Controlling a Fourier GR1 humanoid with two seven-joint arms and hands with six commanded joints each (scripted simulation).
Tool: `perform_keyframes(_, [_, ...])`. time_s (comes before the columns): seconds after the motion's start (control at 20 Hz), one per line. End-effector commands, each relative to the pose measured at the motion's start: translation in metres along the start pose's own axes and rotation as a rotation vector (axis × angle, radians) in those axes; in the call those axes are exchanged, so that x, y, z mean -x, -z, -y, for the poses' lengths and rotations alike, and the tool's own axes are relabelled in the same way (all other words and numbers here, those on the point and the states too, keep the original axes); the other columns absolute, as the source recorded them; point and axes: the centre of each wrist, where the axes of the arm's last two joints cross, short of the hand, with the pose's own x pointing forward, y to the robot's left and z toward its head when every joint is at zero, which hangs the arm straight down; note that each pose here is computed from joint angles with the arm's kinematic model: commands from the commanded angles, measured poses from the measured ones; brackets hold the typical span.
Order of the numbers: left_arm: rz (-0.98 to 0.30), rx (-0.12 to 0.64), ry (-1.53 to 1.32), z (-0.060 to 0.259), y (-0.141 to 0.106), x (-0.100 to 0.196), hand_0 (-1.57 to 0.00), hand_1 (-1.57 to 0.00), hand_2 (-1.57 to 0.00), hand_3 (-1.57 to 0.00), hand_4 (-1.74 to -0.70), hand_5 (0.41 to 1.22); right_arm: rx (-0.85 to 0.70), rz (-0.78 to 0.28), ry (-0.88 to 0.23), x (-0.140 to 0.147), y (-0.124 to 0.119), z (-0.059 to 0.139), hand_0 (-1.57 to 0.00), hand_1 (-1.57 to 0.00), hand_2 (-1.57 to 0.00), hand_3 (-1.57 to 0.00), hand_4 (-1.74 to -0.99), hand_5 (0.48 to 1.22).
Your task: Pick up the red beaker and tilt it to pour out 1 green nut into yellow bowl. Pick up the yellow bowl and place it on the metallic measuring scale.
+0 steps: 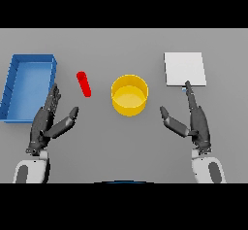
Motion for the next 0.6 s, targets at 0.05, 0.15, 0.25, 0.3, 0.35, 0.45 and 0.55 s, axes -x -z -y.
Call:
perform_keyframes(0.05, [-0.023,0.003,0.029,-0.005,-0.002,-0.005,0.00,0.00,0.00,0.00,-1.16,0.600,0.006,-0.006,-0.021,-0.003,-0.003,0.000,0.00,0.00,0.00,0.00,-1.162,0.591])
perform_keyframes(0.15, [-0.032,0.014,0.041,0.000,-0.001,-0.003,0.00,0.00,0.00,0.00,-1.16,0.603,0.004,-0.016,-0.011,-0.004,-0.003,-0.002,0.00,0.00,0.00,0.00,-1.183,0.596])
perform_keyframes(0.25, [-0.056,0.021,0.059,-0.001,0.002,0.001,0.00,0.00,0.00,0.00,-1.16,0.602,-0.002,0.002,0.010,-0.007,-0.004,-0.002,0.00,0.00,0.00,0.00,-1.199,0.603])
perform_keyframes(0.3, [-0.052,0.031,0.069,0.004,0.007,0.003,0.00,0.00,0.00,0.00,-1.16,0.604,-0.006,0.009,0.023,-0.008,-0.002,0.002,0.00,0.00,0.00,0.00,-1.212,0.607])
perform_keyframes(0.35, [-0.056,0.036,0.071,0.006,0.014,0.005,0.00,0.00,0.00,0.00,-1.17,0.605,-0.014,0.017,0.031,-0.006,-0.006,0.004,0.00,0.00,0.00,0.00,-1.224,0.611])
perform_keyframes(0.45, [-0.049,0.044,0.072,0.011,0.024,0.010,0.00,0.00,0.00,0.00,-1.21,0.615,-0.022,0.007,0.015,-0.005,-0.005,0.005,0.00,0.00,0.00,0.00,-1.236,0.623])
perform_keyframes(0.55, [-0.065,0.052,0.099,0.013,0.036,0.018,0.00,0.00,0.00,0.00,-1.22,0.626,-0.018,0.015,0.033,-0.008,-0.004,0.003,0.00,0.00,0.00,0.00,-1.256,0.631])
